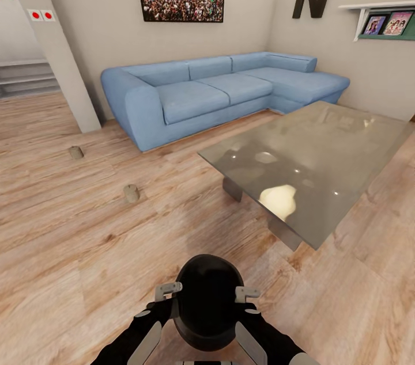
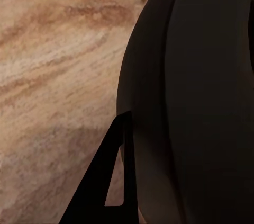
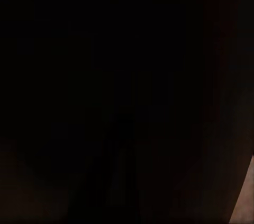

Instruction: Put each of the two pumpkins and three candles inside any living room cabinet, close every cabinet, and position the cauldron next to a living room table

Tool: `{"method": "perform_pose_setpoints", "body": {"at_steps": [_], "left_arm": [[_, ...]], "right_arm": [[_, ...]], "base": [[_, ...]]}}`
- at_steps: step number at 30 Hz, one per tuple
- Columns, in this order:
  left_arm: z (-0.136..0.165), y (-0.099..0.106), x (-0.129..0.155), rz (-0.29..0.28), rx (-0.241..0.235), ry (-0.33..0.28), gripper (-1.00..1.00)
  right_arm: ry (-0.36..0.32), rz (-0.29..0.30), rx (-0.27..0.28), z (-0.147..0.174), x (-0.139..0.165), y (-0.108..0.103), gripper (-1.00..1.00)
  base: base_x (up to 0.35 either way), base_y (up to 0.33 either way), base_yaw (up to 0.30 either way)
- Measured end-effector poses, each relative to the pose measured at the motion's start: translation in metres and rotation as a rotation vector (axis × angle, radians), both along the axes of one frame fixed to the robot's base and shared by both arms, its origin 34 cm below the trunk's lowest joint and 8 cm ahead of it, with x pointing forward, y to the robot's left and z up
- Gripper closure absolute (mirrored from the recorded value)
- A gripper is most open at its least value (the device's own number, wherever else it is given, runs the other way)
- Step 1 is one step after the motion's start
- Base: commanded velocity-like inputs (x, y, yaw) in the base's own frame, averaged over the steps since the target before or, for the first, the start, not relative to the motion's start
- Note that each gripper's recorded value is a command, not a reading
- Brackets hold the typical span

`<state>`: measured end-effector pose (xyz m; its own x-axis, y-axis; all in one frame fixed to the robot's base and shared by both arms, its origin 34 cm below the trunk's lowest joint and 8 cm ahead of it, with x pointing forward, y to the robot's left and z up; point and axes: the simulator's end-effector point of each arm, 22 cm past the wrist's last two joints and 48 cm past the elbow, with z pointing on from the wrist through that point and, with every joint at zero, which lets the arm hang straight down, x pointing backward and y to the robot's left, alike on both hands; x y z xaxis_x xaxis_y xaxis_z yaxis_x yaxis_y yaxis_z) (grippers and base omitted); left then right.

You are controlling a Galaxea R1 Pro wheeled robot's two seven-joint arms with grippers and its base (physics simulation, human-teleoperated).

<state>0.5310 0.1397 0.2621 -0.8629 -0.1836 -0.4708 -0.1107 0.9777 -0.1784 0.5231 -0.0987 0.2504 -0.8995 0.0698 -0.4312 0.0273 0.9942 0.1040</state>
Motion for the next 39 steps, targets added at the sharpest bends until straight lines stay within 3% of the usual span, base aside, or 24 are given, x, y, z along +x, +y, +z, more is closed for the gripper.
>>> {"method": "perform_pose_setpoints", "body": {"at_steps": [23, 39], "left_arm": [[0.020, 0.000, 0.007, 0.000, 0.000, -0.007, 1.00], [0.021, 0.000, 0.007, -0.001, 0.000, -0.007, 1.00]], "right_arm": [[-0.006, 0.001, 0.000, 0.020, 0.007, 0.000, 1.00], [-0.007, 0.000, 0.001, 0.021, 0.007, 0.000, 1.00]], "base": [[0.000, 0.000, -0.243], [0.000, 0.000, -0.017]]}}
